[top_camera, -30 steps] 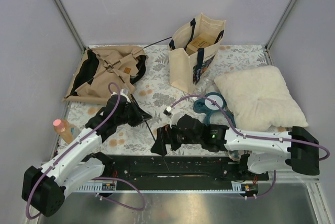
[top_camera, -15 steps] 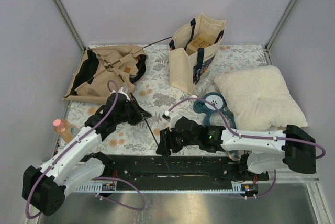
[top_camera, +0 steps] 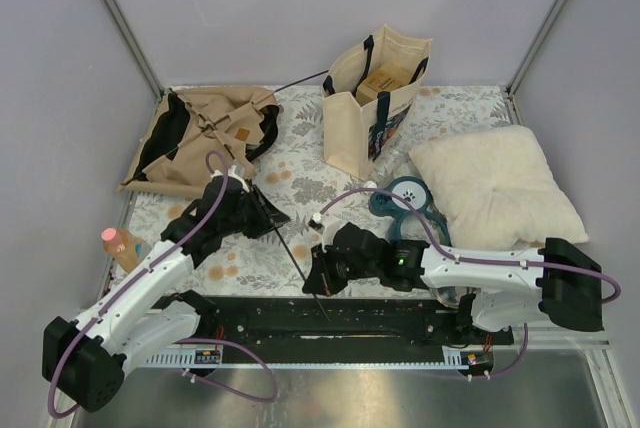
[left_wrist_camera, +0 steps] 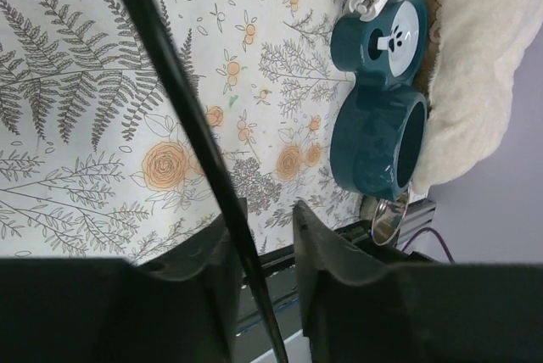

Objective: Set up the pet tent

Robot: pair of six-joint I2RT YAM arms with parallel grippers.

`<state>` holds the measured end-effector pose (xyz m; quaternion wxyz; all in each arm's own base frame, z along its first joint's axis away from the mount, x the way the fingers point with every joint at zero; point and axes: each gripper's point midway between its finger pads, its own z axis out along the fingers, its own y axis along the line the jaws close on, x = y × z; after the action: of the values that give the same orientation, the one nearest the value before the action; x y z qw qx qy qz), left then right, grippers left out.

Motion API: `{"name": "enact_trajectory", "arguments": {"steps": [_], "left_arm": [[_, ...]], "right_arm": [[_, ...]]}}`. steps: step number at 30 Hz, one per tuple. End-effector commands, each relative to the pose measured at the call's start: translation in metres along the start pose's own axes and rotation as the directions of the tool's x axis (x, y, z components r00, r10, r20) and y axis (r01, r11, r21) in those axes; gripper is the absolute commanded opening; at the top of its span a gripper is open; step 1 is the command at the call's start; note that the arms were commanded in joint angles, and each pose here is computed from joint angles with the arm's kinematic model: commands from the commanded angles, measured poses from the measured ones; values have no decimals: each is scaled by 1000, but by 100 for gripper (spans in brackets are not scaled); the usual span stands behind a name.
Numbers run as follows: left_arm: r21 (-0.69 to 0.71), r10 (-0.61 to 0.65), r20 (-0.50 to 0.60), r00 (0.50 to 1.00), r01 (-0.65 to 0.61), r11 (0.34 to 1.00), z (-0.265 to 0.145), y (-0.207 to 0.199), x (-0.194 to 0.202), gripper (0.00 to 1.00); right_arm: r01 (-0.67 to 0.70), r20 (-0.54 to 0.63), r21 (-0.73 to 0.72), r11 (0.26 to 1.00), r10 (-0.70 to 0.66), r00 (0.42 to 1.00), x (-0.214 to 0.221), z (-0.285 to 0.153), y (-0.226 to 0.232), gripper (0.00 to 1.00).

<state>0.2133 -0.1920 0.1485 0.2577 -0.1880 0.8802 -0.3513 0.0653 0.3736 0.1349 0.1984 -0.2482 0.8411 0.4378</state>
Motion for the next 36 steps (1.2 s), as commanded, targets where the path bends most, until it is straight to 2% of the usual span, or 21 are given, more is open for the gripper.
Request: {"name": "enact_trajectory", "arguments": {"steps": [1,6,7,8,11,15,18,21,24,28,33,35,36], "left_arm": [[52,119,110,987,-125,991,-15,-31,-29,48],[-22,216,187,958,-216,976,-33,-31,-49,91],[-33,236,205,950,-235,971,-38,-35,-55,97],[-53,244,226,943,-238,970,-44,-36,-61,99],[-87,263,287,921,-248,965,-62,-40,-75,99],[-135,206,407,890,-164,977,-82,-32,-94,99],[-161,171,449,877,-109,981,-78,-18,-97,98],[-218,174,468,867,-77,973,-65,3,-99,93],[-260,155,501,851,-23,965,-66,16,-103,87],[-285,122,586,801,63,956,-71,33,-113,81],[-299,147,597,788,48,953,-61,36,-118,71],[-297,151,603,783,45,954,-62,36,-119,72],[-283,160,606,779,23,959,-63,32,-119,78]], "right_arm": [[34,38,-35,999,-33,999,-23,-17,27,0],[24,77,-41,999,-20,997,-42,-29,43,0],[17,91,-42,999,-14,996,-47,-31,46,0],[17,101,-43,999,-12,995,-50,-33,48,0],[10,152,-32,999,-5,988,-63,-40,51,0],[31,236,-29,999,-24,971,-82,-47,55,0],[88,300,11,996,-87,950,-102,-49,57,0],[143,359,70,987,-159,920,-131,-48,60,0],[120,417,118,986,-159,895,-158,-51,58,0],[94,521,118,989,-142,842,-188,-69,69,0],[86,559,116,990,-136,818,-201,-78,76,0],[80,558,125,989,-137,819,-201,-78,74,0],[83,553,126,989,-139,821,-200,-77,74,0]]}}
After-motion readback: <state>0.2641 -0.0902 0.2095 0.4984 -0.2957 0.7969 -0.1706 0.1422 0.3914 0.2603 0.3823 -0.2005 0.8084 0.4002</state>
